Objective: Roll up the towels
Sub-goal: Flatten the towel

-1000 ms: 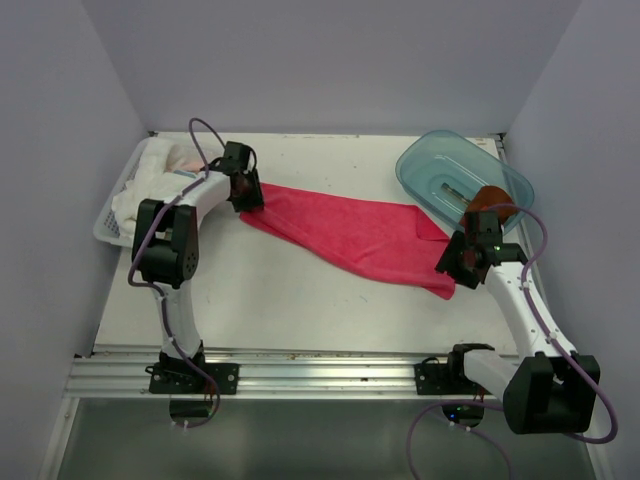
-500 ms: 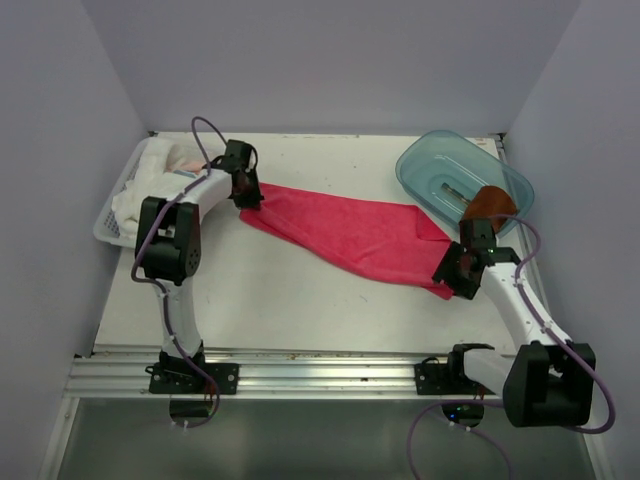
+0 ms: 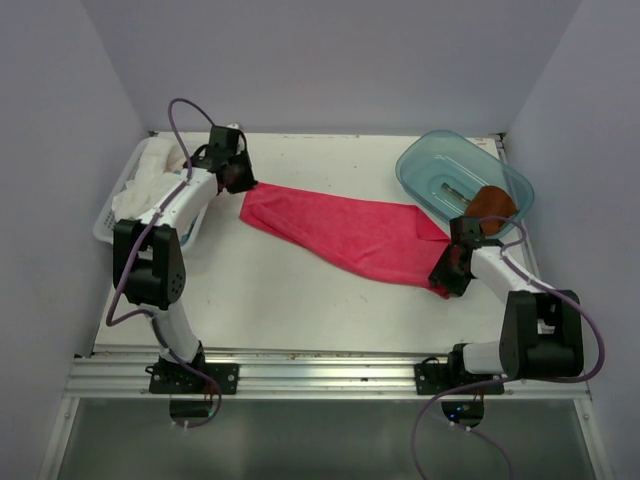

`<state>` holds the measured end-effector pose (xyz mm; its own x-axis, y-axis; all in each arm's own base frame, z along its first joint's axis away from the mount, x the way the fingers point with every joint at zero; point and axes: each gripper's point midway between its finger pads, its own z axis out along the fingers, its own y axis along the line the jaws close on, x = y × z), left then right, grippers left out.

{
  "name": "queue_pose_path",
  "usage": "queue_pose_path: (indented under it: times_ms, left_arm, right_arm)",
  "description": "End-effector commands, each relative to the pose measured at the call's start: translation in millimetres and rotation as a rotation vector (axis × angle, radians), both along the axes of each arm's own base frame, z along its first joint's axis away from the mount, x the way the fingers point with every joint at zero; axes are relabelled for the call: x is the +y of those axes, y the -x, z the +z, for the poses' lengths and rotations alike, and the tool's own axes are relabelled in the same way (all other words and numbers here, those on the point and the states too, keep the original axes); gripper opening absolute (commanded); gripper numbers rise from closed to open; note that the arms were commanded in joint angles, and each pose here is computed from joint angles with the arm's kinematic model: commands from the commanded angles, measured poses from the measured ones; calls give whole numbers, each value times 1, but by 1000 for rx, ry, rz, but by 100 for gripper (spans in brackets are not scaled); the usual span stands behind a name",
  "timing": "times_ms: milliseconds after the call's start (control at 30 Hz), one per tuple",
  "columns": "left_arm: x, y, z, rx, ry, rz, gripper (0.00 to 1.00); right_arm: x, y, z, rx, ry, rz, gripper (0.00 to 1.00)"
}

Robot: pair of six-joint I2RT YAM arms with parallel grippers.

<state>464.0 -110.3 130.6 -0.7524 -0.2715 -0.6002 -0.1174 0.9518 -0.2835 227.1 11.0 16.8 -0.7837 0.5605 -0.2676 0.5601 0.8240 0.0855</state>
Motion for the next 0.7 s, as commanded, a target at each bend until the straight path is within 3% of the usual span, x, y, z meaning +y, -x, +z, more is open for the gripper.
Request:
queue_pose_path:
  times_ms: [0, 200, 233, 333, 467, 667]
  left_arm:
    - [1, -2, 15, -38, -11, -13, 0]
    - [-2, 4, -8, 26, -7, -25, 0]
    - [-3, 5, -12, 36, -5, -27, 10]
    - [-5, 9, -31, 84, 1, -42, 25]
    - [-4, 13, -59, 157, -23, -46, 42]
    - [-4, 16, -79, 196, -42, -50, 47]
  right_arm:
    - [-3, -21, 4, -62, 11, -16, 42]
    - [-5, -21, 8, -75, 18, -16, 14]
    - [-4, -20, 8, -77, 17, -13, 8]
    - [-5, -17, 7, -72, 18, -13, 0]
    - [-4, -16, 7, -72, 14, -12, 0]
    - [-4, -15, 9, -75, 14, -7, 0]
